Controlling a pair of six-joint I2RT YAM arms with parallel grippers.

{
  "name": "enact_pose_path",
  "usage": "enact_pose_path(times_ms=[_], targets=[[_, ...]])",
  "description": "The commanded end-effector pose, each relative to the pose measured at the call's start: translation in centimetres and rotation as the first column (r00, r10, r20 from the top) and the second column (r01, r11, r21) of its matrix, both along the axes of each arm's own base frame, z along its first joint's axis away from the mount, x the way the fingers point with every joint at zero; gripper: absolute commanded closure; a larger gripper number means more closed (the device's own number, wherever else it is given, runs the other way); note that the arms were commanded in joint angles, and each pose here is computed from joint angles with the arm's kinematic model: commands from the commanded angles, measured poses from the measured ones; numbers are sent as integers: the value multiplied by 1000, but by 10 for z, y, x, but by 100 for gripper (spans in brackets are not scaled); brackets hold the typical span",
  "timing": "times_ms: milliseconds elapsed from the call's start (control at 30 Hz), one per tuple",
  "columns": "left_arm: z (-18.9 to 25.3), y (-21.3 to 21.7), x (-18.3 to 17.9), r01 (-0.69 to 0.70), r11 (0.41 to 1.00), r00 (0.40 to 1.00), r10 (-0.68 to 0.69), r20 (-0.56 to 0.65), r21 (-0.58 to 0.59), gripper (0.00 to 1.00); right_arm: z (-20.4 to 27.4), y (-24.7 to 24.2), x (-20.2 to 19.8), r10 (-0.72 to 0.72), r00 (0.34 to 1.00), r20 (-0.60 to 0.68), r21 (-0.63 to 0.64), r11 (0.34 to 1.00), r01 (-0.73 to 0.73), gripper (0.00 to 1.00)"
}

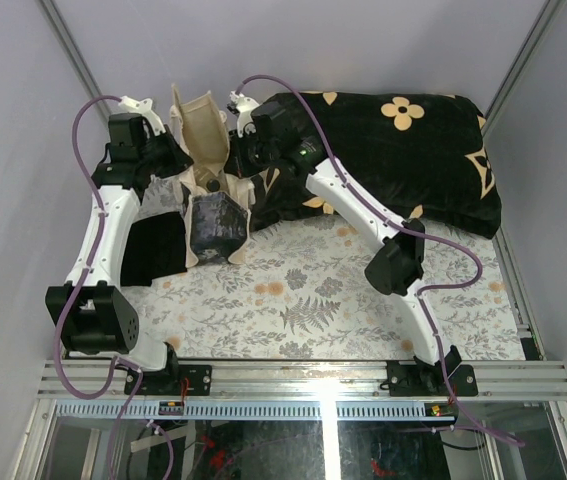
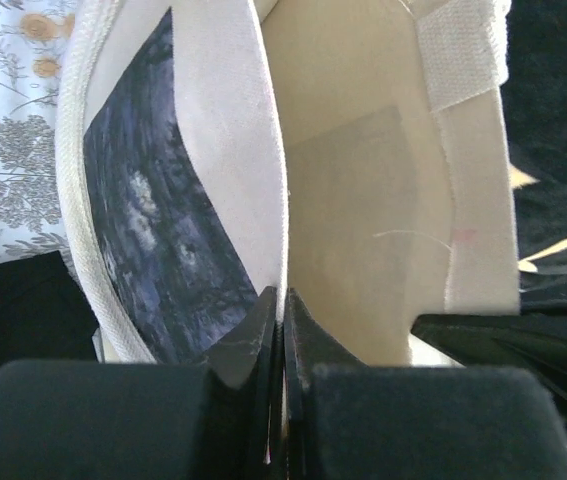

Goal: Place the personal care products into the canvas bag

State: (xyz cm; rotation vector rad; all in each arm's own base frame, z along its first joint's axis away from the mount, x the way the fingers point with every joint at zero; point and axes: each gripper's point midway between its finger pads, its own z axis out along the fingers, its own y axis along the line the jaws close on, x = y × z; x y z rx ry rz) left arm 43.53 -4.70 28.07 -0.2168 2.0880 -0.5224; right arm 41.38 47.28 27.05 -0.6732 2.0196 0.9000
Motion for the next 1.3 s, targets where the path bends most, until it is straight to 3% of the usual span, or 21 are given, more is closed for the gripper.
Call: enact_pose_path(times_ms=[0,133,267,333,367,433,533,633,700,733,800,1033,1267], targets=[[82,-35,2,91,995,975,-84,205,-29,100,169,-15,-38,20,966,260,263,960,-91,100],[97,-42,-5,104,994,968,-97,232,-15,100,171,-17,-36,8,964,266,263,961,-80,100],[67,-37,-9,75,997,984,-74,162,0,97,152,-15,-35,17,972,234,232,970,-73,100],[50,-33,-14,53,999,990,-53,130,4,92,145,-16,-36,20,973,231,211,975,-71,93],[45,-32,-17,44,999,992,-45,121,7,87,144,-16,-37,23,972,236,202,977,-72,85],[39,-27,-23,22,1000,993,-24,114,18,63,142,-18,-38,25,970,242,186,980,-71,65],[39,-22,-29,4,999,993,-9,114,46,52,137,-22,-38,23,969,246,162,985,-65,49],[42,-16,-32,-18,997,993,9,118,72,29,132,-24,-38,26,969,244,143,988,-62,33],[46,-11,-33,-41,995,992,30,123,87,3,130,-26,-38,21,970,244,132,990,-55,18],[49,-8,-34,-56,994,991,44,126,98,0,131,-27,-38,17,969,247,128,991,-50,9],[53,0,-35,-93,988,988,77,132,123,0,130,-33,-36,0,967,256,112,993,-30,0],[85,38,-45,-277,938,952,239,189,210,0,119,-75,-19,-180,944,275,23,983,180,0],[132,60,-55,-370,888,918,304,254,274,0,96,-162,29,-421,881,216,-105,887,450,0]])
